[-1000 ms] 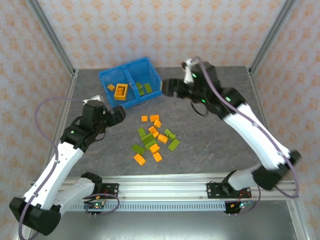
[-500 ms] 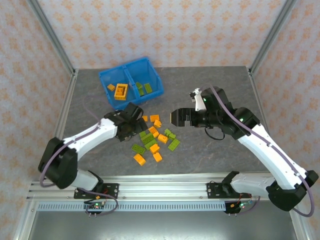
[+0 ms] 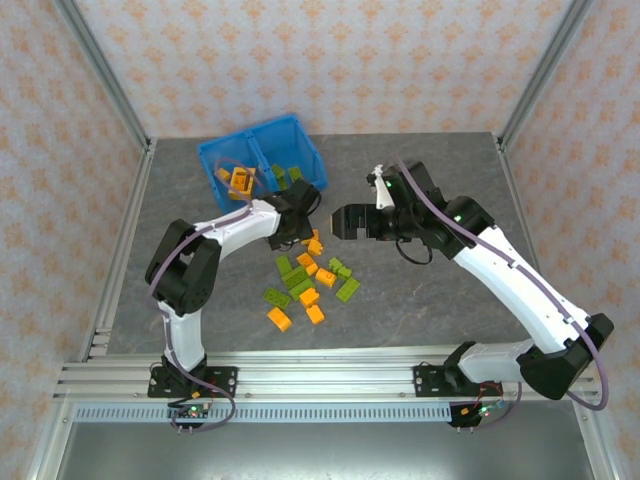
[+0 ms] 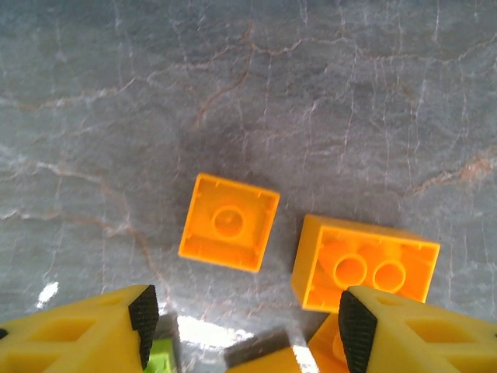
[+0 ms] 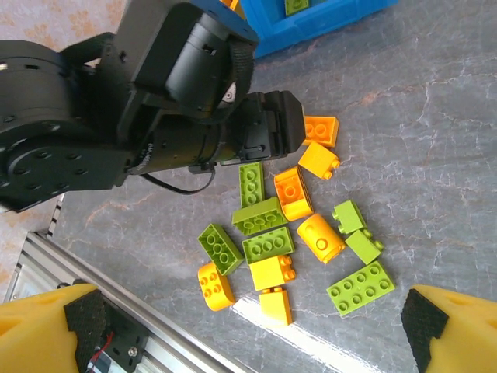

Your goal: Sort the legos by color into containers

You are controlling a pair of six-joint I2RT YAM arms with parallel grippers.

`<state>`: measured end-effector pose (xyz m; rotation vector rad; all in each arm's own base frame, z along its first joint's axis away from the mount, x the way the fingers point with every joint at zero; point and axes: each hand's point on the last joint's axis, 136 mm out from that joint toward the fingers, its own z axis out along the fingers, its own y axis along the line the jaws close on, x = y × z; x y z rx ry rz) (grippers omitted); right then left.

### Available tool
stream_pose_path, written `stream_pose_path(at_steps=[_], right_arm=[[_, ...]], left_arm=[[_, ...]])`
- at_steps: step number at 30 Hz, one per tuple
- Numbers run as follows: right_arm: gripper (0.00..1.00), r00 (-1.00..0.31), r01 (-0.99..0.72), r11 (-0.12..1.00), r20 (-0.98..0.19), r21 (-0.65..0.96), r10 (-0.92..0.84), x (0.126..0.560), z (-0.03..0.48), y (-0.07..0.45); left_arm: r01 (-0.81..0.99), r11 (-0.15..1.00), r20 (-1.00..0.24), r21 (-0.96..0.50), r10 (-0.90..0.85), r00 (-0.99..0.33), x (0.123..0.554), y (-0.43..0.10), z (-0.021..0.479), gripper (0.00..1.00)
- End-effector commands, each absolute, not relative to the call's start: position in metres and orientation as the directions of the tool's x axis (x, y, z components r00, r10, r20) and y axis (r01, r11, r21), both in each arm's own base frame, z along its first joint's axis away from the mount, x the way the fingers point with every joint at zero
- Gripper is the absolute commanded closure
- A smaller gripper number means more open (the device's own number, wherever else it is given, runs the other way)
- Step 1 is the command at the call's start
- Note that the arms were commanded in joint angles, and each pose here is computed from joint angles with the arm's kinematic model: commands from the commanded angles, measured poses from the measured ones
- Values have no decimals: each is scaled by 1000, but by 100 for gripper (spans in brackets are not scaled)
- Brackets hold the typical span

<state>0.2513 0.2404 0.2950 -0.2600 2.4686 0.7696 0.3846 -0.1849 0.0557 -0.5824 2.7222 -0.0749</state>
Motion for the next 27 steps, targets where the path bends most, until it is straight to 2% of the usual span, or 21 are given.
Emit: stream_pose_path(at_steps=[1,6,13,27], right_arm=[[1,-801,-344,822,-599,454,-4,258,312,235],[1,-808,-306,840,-589,449,20,262,304,230],[1,-825,-257,842,-562,473,64,264,297,231],[1,-844,-235,847,-533,477,66,276,294,242]], left_arm=[[-379,925,-353,-30,-365,-862,391,-170,53,37],[-387,922,-348,6,-361,-865,392,-164,43,50],[-361,933,-348,0,-338,-875,391,-159,36,55],[-300,950,-290,-88,-313,-904,405,-170,13,48]])
